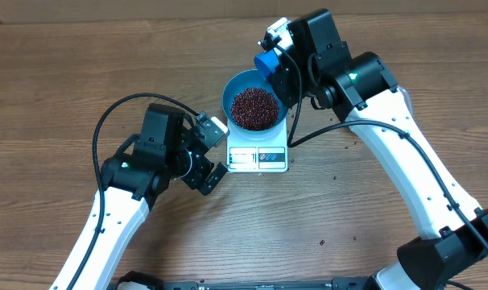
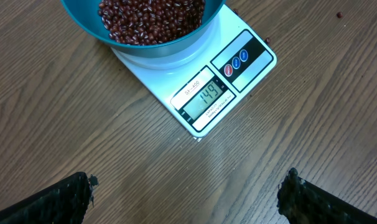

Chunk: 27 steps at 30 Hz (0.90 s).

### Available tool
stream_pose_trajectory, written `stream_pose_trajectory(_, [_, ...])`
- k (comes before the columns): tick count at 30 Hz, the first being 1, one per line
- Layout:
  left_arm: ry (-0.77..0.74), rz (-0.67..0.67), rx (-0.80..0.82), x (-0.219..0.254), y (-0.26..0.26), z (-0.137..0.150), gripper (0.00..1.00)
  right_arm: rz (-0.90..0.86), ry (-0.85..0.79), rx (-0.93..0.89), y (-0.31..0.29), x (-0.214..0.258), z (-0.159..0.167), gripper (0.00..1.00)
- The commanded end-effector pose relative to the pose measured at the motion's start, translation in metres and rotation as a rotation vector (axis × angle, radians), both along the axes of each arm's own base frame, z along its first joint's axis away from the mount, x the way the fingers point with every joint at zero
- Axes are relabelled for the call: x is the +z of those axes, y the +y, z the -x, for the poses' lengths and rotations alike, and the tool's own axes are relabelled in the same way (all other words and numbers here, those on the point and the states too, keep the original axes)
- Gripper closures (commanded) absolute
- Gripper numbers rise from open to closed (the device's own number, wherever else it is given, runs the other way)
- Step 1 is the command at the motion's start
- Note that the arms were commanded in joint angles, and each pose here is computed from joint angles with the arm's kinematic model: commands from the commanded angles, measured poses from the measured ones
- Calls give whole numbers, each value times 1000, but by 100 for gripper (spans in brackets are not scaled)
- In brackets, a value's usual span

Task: Scoop item into bowl and weigh 150g on scale
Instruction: 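Carry a small scoop of beans over the bowl and tip it slowly, then move the scoop back to the tub with the right gripper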

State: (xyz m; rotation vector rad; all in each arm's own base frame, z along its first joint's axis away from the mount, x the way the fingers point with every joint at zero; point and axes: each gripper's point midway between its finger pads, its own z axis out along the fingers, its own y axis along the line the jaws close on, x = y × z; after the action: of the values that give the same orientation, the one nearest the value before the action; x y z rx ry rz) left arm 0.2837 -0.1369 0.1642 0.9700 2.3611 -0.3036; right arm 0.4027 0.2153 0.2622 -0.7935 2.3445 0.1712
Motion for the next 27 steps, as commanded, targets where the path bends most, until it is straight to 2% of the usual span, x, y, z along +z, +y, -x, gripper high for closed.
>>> stream_pose_trajectory(1, [11, 19, -8, -1, -5, 2, 0, -79, -5, 1, 8, 17, 3, 96])
stream_pose_trajectory(15, [12, 18, -8, -1, -5, 2, 0, -421, 186, -52, -27, 28, -3, 96])
stream_pose_trajectory(27, [12, 18, -8, -1, -5, 2, 0, -464, 203, -76, -36, 31, -6, 96])
